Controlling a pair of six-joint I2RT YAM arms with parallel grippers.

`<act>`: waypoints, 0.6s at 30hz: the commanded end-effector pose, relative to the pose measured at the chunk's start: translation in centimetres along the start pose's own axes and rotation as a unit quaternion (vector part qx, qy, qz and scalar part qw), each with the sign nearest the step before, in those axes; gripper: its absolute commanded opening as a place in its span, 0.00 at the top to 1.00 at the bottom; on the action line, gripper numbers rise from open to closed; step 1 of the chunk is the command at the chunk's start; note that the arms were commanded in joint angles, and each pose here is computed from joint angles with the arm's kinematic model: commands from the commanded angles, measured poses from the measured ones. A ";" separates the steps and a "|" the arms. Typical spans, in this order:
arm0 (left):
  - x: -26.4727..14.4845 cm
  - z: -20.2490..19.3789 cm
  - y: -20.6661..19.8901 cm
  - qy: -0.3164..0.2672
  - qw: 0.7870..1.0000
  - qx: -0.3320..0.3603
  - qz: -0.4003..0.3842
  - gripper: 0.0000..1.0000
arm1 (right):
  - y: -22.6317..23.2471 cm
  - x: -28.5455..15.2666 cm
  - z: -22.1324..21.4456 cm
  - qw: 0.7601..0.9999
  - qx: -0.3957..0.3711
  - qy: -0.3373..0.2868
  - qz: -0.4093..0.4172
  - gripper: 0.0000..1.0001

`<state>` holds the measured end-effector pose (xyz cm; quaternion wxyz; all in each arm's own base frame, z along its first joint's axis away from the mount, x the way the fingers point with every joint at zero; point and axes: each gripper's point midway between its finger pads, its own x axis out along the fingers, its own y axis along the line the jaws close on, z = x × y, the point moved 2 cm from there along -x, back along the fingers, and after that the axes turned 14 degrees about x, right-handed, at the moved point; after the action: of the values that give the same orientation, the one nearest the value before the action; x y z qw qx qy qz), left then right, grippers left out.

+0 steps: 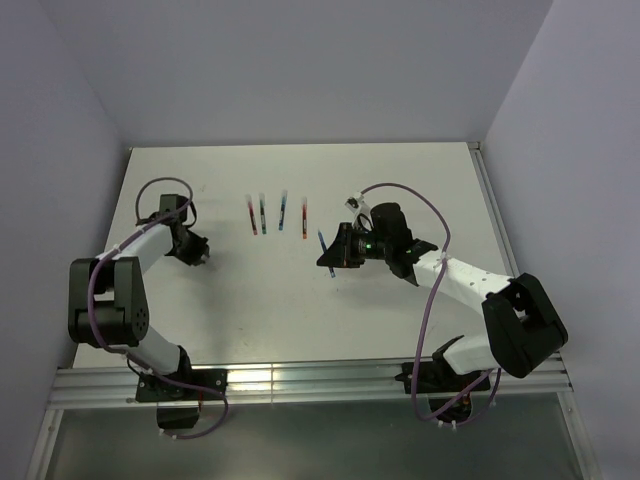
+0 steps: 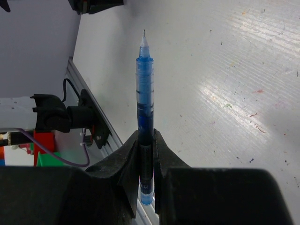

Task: Insert the pens into the pen caps
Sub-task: Insert the pen cap onto the pen.

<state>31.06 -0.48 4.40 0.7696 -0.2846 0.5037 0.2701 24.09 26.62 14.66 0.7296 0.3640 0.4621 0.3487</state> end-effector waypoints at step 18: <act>-20.1 0.1 -19.3 -0.059 0.804 0.229 -0.545 1.00 | 8.8 1.0 3.1 0.989 -0.136 -0.001 0.061 1.00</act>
<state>37.99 -15.09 21.22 0.8567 -0.3347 0.3306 -0.2117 25.45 30.36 21.97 0.7486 0.3069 0.3917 0.4382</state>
